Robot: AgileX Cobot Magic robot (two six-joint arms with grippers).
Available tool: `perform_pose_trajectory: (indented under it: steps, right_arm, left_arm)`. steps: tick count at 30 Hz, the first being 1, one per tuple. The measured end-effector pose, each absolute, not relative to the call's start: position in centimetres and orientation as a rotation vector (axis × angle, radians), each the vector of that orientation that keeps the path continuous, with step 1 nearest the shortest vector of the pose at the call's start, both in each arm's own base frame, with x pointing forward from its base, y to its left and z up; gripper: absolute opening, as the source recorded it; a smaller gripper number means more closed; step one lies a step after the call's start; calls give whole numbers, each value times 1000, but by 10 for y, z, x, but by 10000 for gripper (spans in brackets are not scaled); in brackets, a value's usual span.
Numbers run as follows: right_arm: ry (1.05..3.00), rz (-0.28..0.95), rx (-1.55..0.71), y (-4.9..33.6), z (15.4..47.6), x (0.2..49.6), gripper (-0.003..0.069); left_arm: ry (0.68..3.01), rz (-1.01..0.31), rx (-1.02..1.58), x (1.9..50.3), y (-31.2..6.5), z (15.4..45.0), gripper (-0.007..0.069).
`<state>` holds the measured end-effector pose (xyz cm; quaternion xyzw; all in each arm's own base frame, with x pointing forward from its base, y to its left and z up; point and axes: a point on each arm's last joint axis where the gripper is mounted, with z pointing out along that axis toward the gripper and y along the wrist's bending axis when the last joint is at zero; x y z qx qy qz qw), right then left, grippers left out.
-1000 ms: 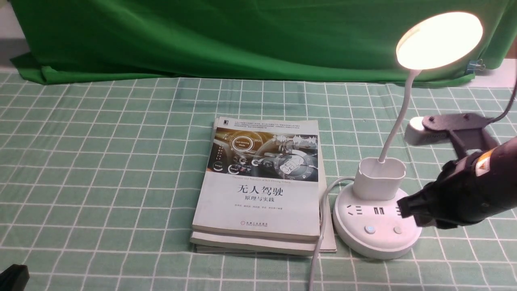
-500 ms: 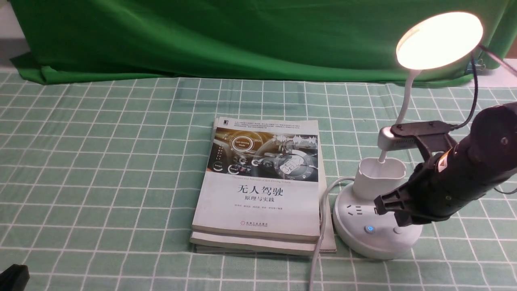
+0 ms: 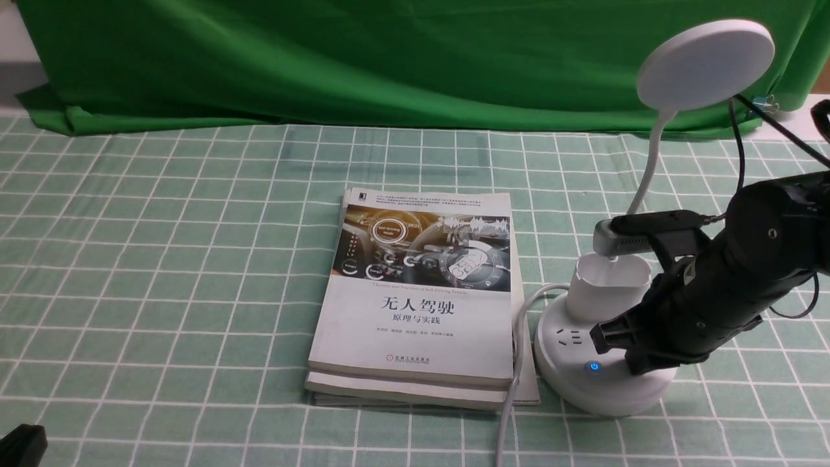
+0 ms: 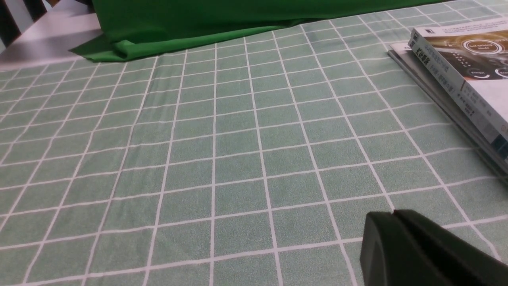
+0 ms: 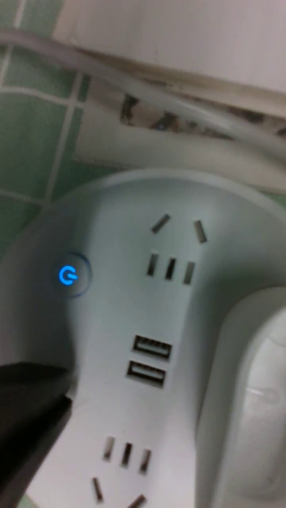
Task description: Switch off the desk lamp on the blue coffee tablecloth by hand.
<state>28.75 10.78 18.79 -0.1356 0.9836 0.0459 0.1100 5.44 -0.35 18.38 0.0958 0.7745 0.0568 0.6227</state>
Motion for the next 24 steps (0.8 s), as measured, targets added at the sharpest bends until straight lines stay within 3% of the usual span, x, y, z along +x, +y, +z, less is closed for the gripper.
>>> perform_pose_trajectory:
  steps: [8,18,24]
  right_arm:
    - [2783,175,-384,93,230,245,36]
    - [2676,218,-311,70,239,180,62]
    - [2571,249,-280,66,255,171,85]
  left_arm:
    - [1779,130,220,54,-4,184,0]
    - [1779,130,220,54,-4,184,0]
    - [1779,130,220,54,-4,184,0]
